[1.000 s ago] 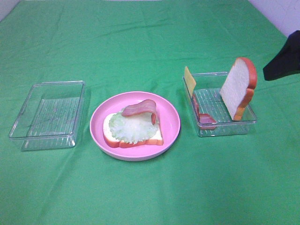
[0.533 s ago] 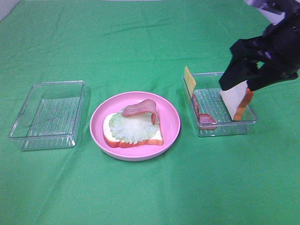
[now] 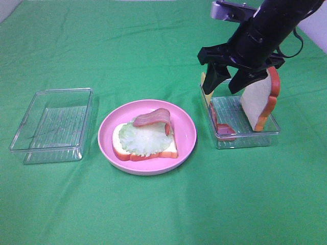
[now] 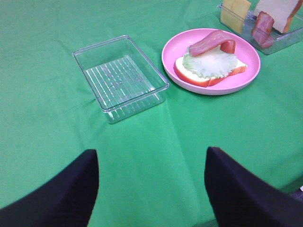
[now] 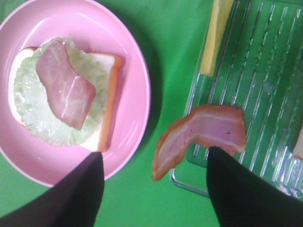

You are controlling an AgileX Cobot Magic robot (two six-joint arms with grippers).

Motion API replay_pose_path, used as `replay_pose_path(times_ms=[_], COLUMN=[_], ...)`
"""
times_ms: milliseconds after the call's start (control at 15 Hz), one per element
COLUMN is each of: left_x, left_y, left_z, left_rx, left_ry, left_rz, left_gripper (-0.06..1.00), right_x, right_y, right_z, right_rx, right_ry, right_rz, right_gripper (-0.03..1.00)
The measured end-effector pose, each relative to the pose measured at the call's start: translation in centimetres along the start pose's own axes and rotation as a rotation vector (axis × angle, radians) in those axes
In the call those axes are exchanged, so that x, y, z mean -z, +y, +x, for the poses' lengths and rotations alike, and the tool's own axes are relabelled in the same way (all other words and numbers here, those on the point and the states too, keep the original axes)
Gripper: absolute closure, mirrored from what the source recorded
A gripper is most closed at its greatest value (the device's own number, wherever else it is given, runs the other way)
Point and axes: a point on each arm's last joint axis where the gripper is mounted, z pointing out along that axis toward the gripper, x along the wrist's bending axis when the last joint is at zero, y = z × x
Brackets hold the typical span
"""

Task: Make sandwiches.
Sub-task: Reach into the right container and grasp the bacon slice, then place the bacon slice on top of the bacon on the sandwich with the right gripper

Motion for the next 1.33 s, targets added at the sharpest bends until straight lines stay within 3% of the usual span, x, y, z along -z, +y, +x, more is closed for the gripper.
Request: replay_pose_path(times_ms=[333,667,733,800,867,1000,1067,1333], left_x=[0.0,0.0,0.0,0.0,0.0,0.0,0.0,0.0], left_y=[0.0,0.0,0.0,0.0,0.0,0.0,0.0,0.0], left_z=[0.0,0.0,0.0,0.0,0.0,0.0,0.0,0.0], left_rx=[0.0,0.0,0.0,0.0,0.0,0.0,0.0,0.0], left_ry=[0.0,0.0,0.0,0.0,0.0,0.0,0.0,0.0], left_rz=[0.0,0.0,0.0,0.0,0.0,0.0,0.0,0.0], left_gripper=[0.33,0.33,0.33,0.33,0.33,0.33,0.33,0.33], right_x=[-3.0,-5.3,-5.6,-6.1,-6.1,-6.1,-5.9,-4.1], right_y=[1.4,1.6,1.7,1.7,1.7,1.5,1.6,2.2], right_z=[-1.0,-1.7,-1.8,-1.9,-1.9,-1.9,-1.9,-1.3], right_rx=[0.003,-0.004,-0.005,-0.007,-0.008,-0.01,-0.024,-0.021], right_ry=[-0.038,-0.05,-0.051,-0.052,-0.052,-0.051,-0.05,-0.042], right_rz=[0.158,0.188,0.19,0.193,0.195,0.211,0.219,0.224], right_gripper=[0.37,0.39,0.44,0.63,0.68,0.91,0.97,0.97])
